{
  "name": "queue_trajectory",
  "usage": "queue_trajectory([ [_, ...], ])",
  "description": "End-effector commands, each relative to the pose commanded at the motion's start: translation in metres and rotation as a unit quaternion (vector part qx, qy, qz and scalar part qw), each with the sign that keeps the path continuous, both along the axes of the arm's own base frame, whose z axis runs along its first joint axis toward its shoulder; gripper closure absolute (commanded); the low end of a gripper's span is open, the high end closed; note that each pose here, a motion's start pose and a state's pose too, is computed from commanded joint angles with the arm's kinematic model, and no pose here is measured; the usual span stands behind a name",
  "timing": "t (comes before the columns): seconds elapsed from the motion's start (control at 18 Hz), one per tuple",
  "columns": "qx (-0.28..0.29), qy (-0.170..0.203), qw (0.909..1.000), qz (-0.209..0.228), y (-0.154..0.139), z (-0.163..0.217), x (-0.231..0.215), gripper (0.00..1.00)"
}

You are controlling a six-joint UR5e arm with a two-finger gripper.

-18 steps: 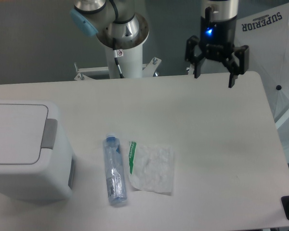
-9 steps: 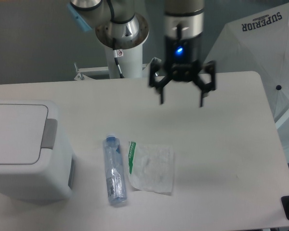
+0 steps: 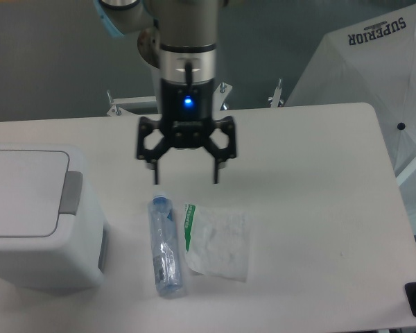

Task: Open the trash can
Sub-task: 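Move the open gripper across the table to above the trash can lid, then lower the gripper fingers and press down on the lid's edge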

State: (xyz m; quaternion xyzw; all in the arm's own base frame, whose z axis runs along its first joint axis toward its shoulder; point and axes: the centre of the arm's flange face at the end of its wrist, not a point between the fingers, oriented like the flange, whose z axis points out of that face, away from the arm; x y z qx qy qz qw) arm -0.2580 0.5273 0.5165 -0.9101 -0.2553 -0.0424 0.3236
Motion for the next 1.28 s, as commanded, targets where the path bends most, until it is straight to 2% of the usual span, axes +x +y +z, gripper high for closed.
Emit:
queue_trajectory([
  [0.17, 0.013, -0.029, 0.9993, -0.02, 0.007, -0.007, 0.011, 0.0],
  [0.5, 0.002, -0.044, 0.9985, -0.032, 0.015, -0.024, 0.025, 0.0],
  [1.28, -0.008, -0.052, 0.9977, -0.044, 0.028, -0.039, 0.034, 0.0],
])
